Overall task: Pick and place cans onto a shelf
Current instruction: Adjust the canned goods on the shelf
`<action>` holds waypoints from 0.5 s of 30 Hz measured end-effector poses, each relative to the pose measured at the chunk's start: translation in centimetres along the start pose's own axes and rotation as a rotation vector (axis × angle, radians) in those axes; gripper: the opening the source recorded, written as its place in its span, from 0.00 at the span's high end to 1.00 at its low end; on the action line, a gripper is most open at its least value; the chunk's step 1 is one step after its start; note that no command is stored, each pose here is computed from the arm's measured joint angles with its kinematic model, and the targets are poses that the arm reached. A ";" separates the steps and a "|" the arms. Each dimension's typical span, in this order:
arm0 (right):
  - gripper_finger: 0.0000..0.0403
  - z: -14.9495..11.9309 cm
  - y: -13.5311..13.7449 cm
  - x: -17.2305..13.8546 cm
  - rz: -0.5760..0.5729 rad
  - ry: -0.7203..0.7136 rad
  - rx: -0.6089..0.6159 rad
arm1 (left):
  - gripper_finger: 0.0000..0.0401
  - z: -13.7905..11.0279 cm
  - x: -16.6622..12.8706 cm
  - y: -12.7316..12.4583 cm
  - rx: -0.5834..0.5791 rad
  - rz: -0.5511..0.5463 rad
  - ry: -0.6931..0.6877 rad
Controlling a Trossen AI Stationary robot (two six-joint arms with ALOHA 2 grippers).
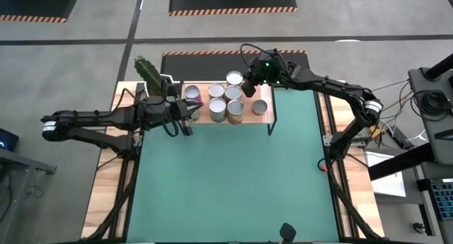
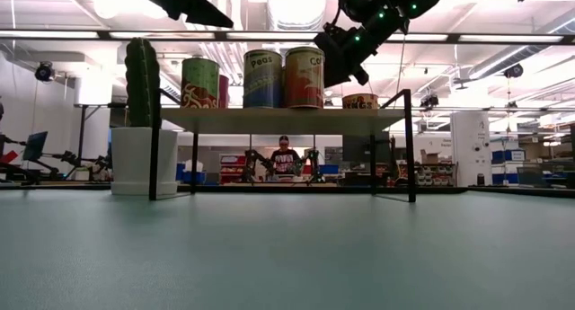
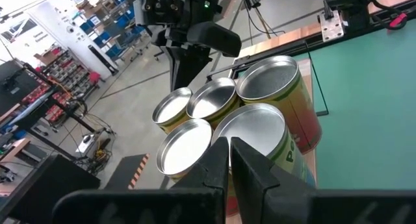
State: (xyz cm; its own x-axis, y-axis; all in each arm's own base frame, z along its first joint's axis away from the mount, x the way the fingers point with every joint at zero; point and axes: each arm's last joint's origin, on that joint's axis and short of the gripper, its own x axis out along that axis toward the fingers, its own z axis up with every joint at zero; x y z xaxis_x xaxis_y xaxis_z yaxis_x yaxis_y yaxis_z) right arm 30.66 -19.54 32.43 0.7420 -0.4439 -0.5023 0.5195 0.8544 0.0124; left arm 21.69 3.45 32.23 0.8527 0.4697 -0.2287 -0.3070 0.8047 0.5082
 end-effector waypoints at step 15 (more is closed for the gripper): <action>0.98 0.0 0.0 0.4 0.001 -0.014 -0.024 | 1.00 0.0 0.0 0.0 0.000 0.000 0.000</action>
State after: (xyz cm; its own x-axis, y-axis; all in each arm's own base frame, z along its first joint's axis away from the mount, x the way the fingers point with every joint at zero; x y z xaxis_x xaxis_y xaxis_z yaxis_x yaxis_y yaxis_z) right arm 30.95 -19.67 32.27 0.7485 -0.4464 -0.4903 0.5083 0.8611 -0.0081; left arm 21.69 3.45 32.23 0.8528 0.4694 -0.2288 -0.3065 0.8047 0.5084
